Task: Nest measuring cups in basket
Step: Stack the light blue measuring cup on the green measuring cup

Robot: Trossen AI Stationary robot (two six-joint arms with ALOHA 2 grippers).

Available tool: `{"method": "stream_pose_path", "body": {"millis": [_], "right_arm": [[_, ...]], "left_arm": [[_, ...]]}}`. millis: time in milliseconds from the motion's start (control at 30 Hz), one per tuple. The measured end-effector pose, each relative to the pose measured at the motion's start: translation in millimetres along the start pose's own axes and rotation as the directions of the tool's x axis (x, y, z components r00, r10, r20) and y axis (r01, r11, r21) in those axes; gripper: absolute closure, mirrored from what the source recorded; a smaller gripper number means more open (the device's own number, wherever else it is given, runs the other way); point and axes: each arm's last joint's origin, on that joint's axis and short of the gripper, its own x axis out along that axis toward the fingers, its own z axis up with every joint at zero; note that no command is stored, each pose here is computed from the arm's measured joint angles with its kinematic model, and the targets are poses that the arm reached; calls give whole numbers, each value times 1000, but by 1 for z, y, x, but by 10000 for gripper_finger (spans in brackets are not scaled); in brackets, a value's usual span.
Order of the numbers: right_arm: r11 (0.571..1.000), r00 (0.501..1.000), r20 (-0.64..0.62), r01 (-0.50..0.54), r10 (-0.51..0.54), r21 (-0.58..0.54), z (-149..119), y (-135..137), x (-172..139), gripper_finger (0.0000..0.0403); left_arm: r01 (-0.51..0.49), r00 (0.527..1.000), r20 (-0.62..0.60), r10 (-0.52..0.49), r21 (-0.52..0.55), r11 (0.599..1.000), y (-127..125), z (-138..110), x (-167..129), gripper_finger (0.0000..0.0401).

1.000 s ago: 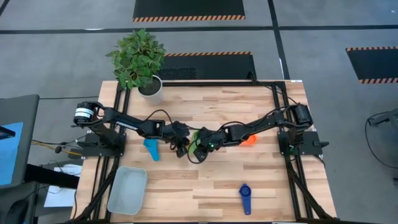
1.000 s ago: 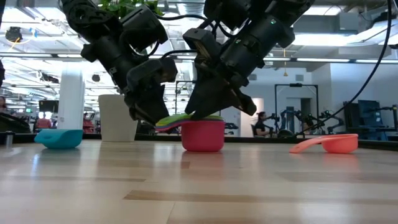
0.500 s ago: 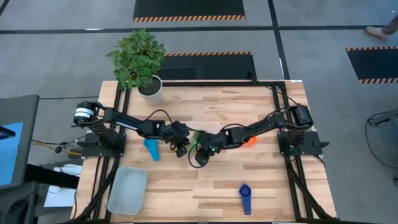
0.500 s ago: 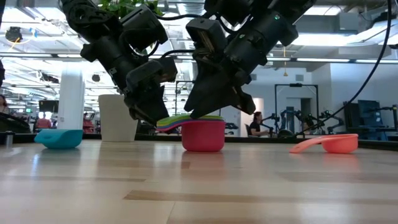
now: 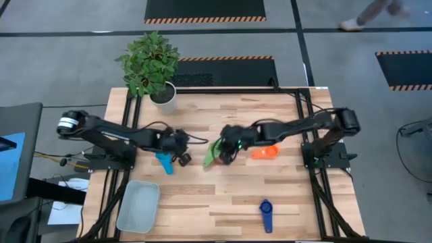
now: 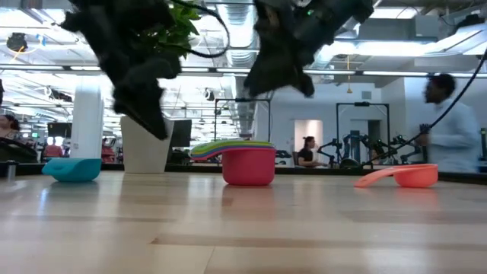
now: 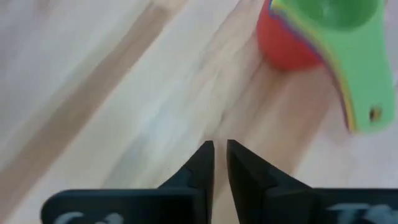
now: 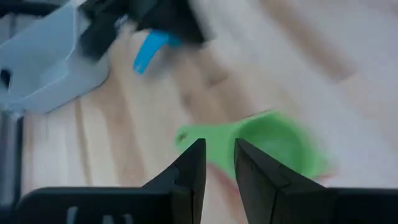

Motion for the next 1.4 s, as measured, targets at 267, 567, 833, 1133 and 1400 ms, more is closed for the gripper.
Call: {"method": "stream_pose_path", "body": {"millis": [267, 567, 833, 1133, 1400], "right_arm": [[998, 998, 52, 42, -39, -51, 16, -15, -34, 294], [994, 996, -8, 91, -92, -65, 10, -22, -29, 294], [994, 996, 1, 93, -93, -60, 12, -22, -29, 294], [994, 995, 2, 98, -98, -37, 12, -22, -29, 294], [993, 993, 0, 115, -115, -37, 11, -23, -30, 294]], "left_arm": [[-111, 980, -170, 99, -60, 992, 4, -37, -37, 364], [-286, 945, -191, 267, -80, 955, 17, -48, -39, 267], [-358, 898, -311, 311, -105, 928, 36, -70, -23, 196], [-359, 883, -355, 308, -85, 930, 44, -78, -16, 230], [-293, 914, -313, 258, -70, 954, 39, -74, -13, 323]]}}
